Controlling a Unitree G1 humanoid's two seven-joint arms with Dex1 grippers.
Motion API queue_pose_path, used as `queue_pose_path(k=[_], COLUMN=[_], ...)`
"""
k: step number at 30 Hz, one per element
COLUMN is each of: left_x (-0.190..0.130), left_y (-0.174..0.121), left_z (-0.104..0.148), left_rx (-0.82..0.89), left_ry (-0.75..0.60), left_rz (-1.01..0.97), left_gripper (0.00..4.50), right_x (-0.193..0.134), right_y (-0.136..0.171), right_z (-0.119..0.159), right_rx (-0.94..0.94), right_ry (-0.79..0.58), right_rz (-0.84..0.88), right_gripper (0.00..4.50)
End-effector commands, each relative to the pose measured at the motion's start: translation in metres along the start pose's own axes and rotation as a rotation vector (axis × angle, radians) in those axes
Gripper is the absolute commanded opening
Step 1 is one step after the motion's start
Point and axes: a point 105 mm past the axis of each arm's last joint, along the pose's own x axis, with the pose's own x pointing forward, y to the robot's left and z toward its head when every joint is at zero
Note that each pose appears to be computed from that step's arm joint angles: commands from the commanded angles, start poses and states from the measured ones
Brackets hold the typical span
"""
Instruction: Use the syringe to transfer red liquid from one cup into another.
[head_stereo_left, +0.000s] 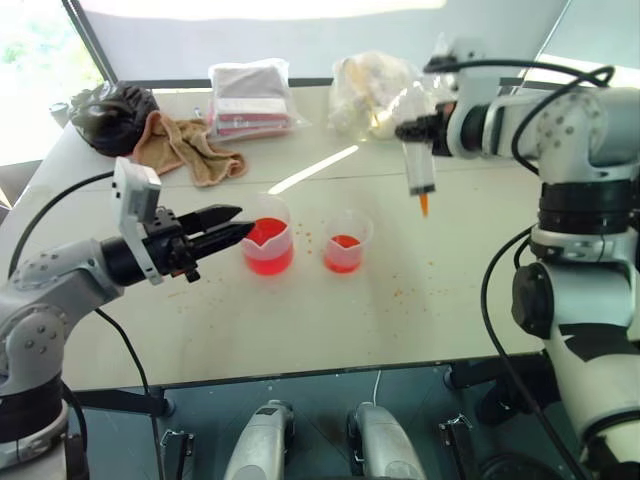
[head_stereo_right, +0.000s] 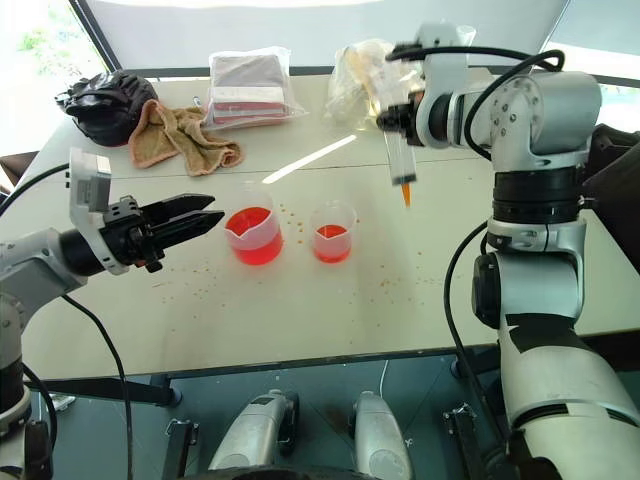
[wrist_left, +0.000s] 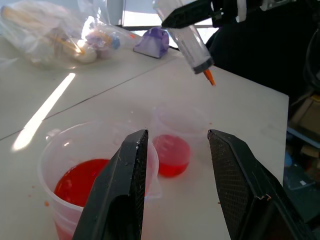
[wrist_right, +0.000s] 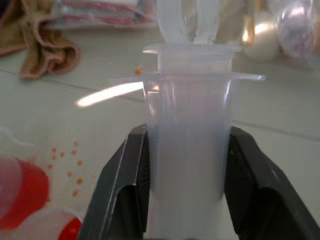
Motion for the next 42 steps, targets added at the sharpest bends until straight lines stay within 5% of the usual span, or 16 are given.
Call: queue_pose_path(k=[1, 14, 20, 21, 29, 37, 42], left_x=[-0.001, -0.008, -0.01, -0.01, -0.012, -0.018, -0.026], left_y=[-0.011, -0.019, -0.021, -0.021, -0.024, -0.017, -0.007], left_z=[0.006, 0.009, 0.01, 0.01, 0.018, 0.023, 0.03], left_rx=[0.032, 0.024, 0.027, 0.026, -0.002, 0.011, 0.051], left_ry=[-0.016, -0.012, 0.005, 0.006, -0.015, 0.016, 0.066], left_rz=[-0.03, -0.018, -0.009, -0.009, -0.042, -0.043, -0.04], left_gripper=[2.01, 2.01, 2.02, 2.02, 2.02, 2.02, 2.02], right_x=[0.009, 0.058, 0.066, 0.066, 0.042, -0.026, -0.074], right_y=[0.0, 0.002, 0.004, 0.004, -0.001, -0.01, 0.017], right_z=[-0.013, -0.084, -0.093, -0.092, -0.054, -0.007, 0.001], right_rx=[-0.042, -0.049, -0.052, -0.054, -0.131, -0.408, -0.565], right_ry=[0.089, 0.354, 0.381, 0.378, 0.244, 0.112, 0.007], right_rz=[-0.021, -0.018, -0.015, -0.012, 0.036, 0.165, 0.423], right_gripper=[1.39, 1.39, 4.35, 4.43, 4.43, 4.43, 4.43])
